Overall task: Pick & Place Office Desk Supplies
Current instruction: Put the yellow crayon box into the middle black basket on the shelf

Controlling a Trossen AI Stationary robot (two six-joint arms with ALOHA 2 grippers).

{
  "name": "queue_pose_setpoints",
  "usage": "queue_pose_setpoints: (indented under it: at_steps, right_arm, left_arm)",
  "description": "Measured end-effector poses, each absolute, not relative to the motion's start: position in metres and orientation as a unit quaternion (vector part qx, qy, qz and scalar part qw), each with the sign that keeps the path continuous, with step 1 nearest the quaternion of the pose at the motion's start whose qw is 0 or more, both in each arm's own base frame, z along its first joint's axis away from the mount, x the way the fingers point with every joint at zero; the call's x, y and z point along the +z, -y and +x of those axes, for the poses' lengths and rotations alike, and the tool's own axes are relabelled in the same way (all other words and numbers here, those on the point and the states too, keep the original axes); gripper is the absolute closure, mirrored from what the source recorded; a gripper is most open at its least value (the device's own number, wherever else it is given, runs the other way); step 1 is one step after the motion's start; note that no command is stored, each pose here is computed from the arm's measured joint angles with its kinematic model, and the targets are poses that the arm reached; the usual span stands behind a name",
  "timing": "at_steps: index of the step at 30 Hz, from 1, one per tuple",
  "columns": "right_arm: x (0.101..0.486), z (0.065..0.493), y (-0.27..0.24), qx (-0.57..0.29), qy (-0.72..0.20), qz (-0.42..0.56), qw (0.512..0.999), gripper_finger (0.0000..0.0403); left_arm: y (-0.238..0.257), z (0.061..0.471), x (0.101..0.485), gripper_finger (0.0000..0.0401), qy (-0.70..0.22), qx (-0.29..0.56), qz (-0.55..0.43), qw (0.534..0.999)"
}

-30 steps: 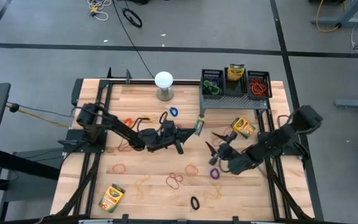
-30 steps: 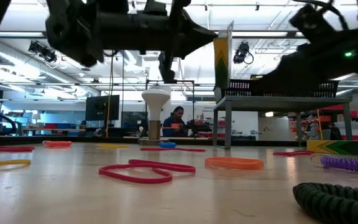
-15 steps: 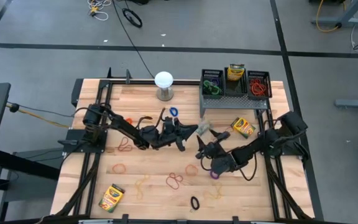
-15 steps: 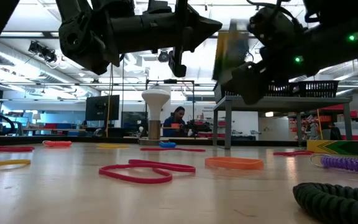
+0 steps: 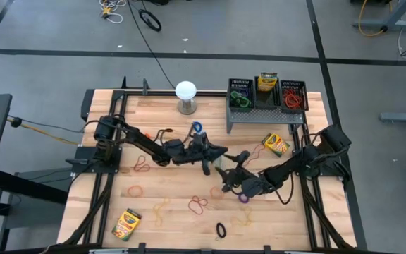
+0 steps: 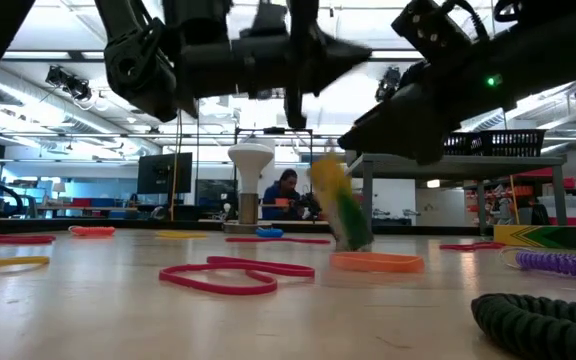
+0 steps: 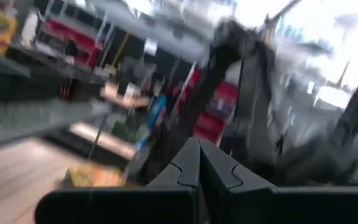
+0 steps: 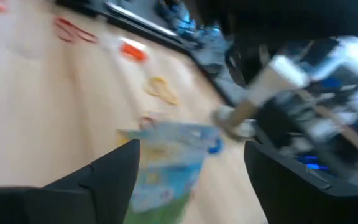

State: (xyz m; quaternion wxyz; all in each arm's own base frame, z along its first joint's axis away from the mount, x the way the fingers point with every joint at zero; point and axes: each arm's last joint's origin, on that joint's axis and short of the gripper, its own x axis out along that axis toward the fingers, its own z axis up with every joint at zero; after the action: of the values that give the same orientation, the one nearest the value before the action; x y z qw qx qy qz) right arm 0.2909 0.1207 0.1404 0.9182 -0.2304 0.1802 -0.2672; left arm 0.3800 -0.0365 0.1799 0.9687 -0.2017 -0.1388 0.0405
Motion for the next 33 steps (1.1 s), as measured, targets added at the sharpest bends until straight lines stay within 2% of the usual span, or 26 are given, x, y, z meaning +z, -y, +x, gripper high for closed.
queue_pose_setpoints:
  at_steps: [4,10,15,21,24,28,30,33]
  right_arm:
    - [0.136,0.291,-0.119,-0.223,-0.181,-0.181,0.941,0.0135]
    - [0.126,0.284,-0.115,-0.215,-0.195,-0.173,0.941,0.0192]
    - [0.121,0.281,-0.118,-0.196,-0.215,-0.176,0.940,0.0235]
    - [0.121,0.280,-0.119,-0.181,-0.217,-0.165,0.945,0.0269]
    - [0.122,0.281,-0.120,-0.181,-0.214,-0.163,0.946,0.0278]
    - [0.122,0.281,-0.120,-0.181,-0.214,-0.163,0.946,0.0281]
    - [0.121,0.281,-0.120,-0.180,-0.215,-0.162,0.946,0.0282]
    - [0.121,0.281,-0.120,-0.180,-0.215,-0.163,0.946,0.0282]
  left_arm:
    - [0.038,0.379,0.166,0.0394,0.043,0.051,-0.158,0.985]
    - [0.052,0.360,0.167,0.0392,-0.042,0.057,-0.075,0.995]
    - [0.077,0.329,0.177,0.0374,-0.199,0.083,0.025,0.976]
    - [0.110,0.290,0.166,0.0308,-0.317,0.143,0.192,0.918]
    - [0.118,0.291,0.145,0.0263,-0.344,0.135,0.234,0.900]
    - [0.117,0.296,0.114,0.0209,-0.372,0.158,0.332,0.852]
    - [0.116,0.298,0.102,0.0191,-0.375,0.179,0.378,0.827]
    - [0.118,0.304,0.097,0.0181,-0.359,0.195,0.411,0.815]
